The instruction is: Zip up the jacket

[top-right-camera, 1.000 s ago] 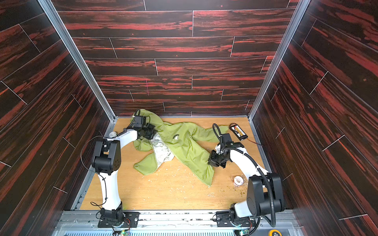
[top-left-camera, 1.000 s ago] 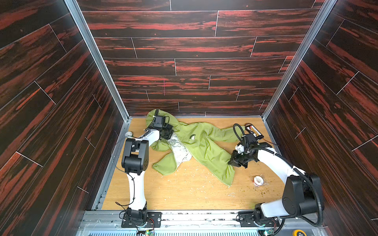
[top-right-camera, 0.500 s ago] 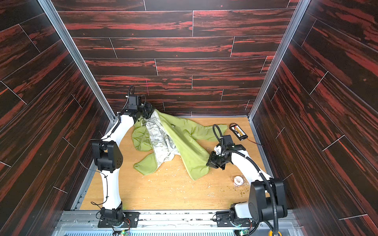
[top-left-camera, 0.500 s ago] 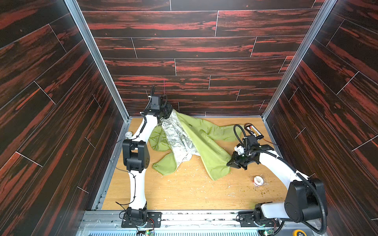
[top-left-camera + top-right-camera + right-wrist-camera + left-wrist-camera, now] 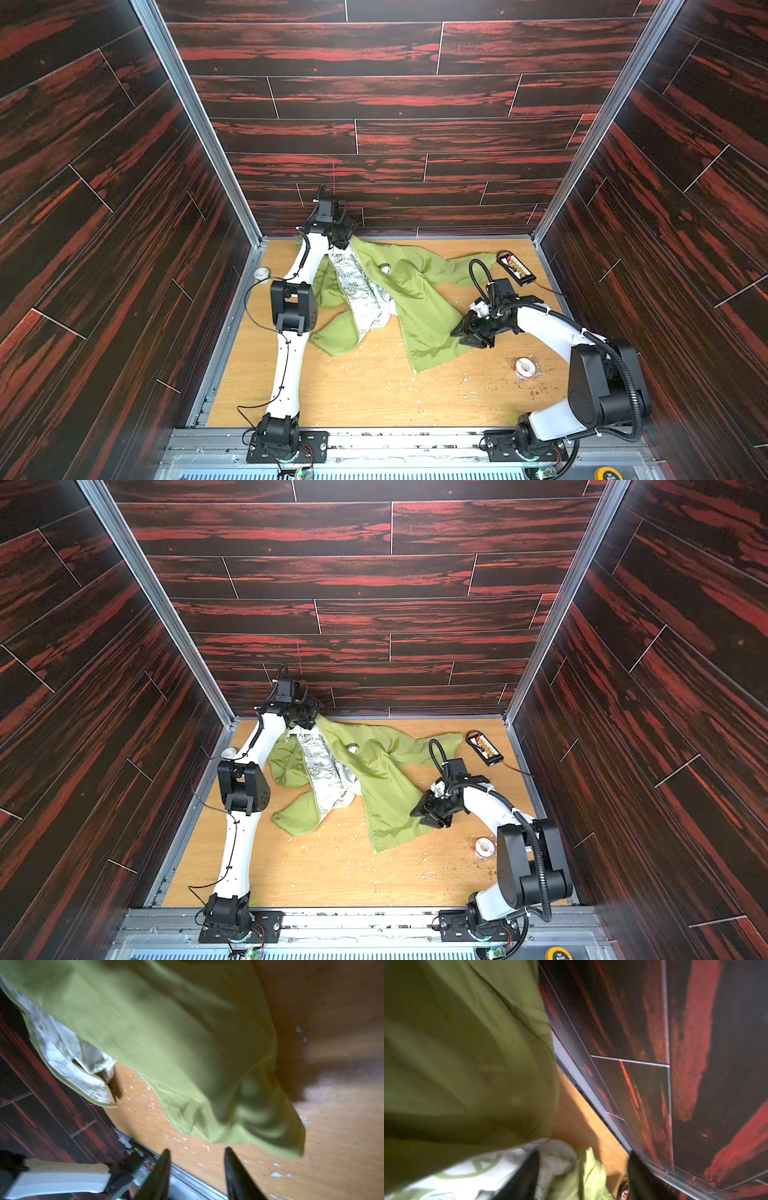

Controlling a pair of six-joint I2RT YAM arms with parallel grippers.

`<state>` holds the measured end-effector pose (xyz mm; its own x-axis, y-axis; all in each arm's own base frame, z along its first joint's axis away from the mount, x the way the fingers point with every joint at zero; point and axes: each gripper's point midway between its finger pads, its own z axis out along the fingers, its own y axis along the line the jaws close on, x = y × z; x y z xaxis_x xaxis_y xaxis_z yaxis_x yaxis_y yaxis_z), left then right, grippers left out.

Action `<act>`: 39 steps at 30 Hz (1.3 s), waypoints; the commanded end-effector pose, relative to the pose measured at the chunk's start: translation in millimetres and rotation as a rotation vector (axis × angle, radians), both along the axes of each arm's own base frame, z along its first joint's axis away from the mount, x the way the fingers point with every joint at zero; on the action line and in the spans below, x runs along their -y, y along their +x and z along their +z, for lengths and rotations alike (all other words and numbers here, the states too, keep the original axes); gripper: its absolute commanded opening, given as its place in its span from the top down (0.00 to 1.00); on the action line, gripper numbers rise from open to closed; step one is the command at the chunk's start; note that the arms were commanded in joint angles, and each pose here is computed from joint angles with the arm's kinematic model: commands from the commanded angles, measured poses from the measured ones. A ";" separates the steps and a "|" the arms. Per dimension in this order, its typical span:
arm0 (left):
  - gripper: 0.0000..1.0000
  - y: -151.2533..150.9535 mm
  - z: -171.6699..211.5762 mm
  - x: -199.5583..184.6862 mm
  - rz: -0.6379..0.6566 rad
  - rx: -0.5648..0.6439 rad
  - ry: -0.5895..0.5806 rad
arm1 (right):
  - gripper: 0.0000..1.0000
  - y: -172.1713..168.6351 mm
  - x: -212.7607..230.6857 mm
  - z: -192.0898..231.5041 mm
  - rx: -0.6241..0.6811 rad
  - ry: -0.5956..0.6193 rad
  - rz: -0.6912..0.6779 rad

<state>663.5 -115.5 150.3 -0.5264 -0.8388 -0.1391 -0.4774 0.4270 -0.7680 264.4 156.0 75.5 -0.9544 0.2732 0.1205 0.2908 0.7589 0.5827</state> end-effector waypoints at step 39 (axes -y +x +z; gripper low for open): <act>0.82 -297.9 -57.3 50.2 -0.432 -0.309 0.288 | 0.50 -0.6 -56.7 42.8 0.147 -0.188 0.223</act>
<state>355.9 -160.0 76.1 -0.8594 -0.5031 -0.0916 -0.4254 0.8028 -0.4178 259.3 207.6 116.1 -0.9967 0.0547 -0.0594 0.0220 0.8918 0.4520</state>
